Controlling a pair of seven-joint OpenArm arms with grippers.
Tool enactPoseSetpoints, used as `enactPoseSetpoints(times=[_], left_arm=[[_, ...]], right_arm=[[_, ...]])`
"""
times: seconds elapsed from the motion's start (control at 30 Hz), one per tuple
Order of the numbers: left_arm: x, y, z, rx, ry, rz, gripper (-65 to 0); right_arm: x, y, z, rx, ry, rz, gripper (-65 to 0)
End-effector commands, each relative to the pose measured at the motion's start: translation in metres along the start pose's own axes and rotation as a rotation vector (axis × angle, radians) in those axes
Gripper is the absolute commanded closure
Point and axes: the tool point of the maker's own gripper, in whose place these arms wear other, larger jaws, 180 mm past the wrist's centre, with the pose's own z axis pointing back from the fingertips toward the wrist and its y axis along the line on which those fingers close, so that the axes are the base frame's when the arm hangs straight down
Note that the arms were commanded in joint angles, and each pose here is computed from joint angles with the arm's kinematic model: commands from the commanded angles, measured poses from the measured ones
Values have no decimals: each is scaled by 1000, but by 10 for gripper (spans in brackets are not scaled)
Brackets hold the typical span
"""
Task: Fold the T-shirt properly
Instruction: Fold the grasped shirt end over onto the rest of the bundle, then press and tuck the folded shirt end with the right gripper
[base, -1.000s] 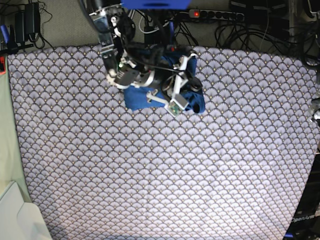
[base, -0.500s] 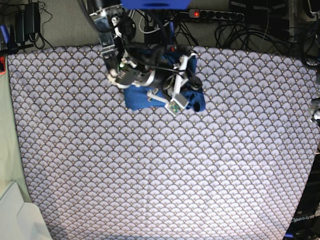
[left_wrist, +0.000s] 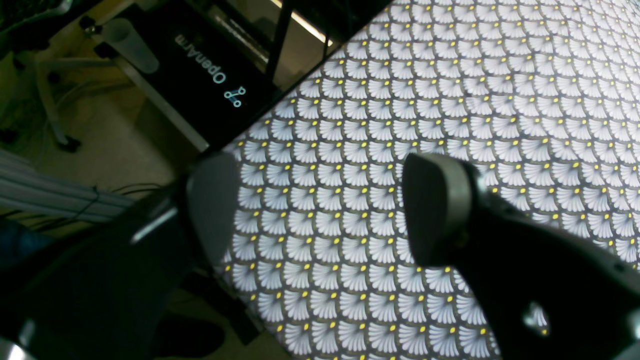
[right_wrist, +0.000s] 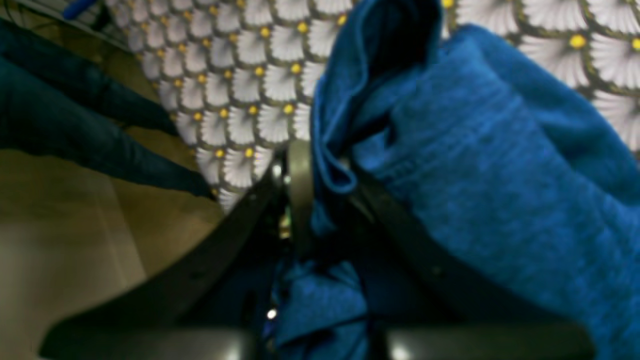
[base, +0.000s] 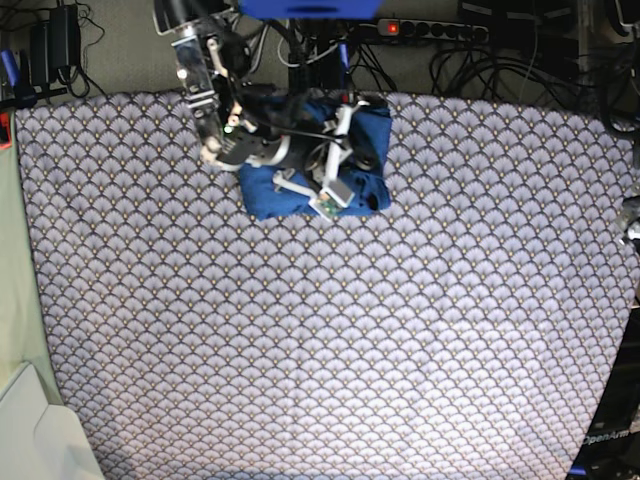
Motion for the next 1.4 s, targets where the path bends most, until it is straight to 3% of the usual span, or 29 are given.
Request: enactPoseSetpoints(times=[0.0,0.3,0.37,0.57,0.63,0.9,1.0,1.23,1.37], left_arm=[[17,2,3,9,-49,9,-499],[24,-3,3,-1,-64,23,-499],[24,-3,3,-1,-64,23,-499],[22,-1,2,4,-57,22,-499],[22,-1,2,4,-57,22,-499],[22,-1,2,6,-56,21,-499],[21,1,2,9,-56,21,-499],[17,12,-5,43,-35,19,-499],[28,44,-11,124,-50,68,-501]], right_arm=[[12,2,3,7,-41,8,0],[11,6,1,17,-37,7,-6],[15,8,0,22,-45,5,-51],[23,14,-2,39,-67,15,-267],[36,31,-5,81,-91,69,-297],[67,85,3,186,-148,270,-298],[69,79,9,167,-159,283,-298],[71,4,36,-27,-187,173,-298],[49,-13,41,-60,-104,183,-302]])
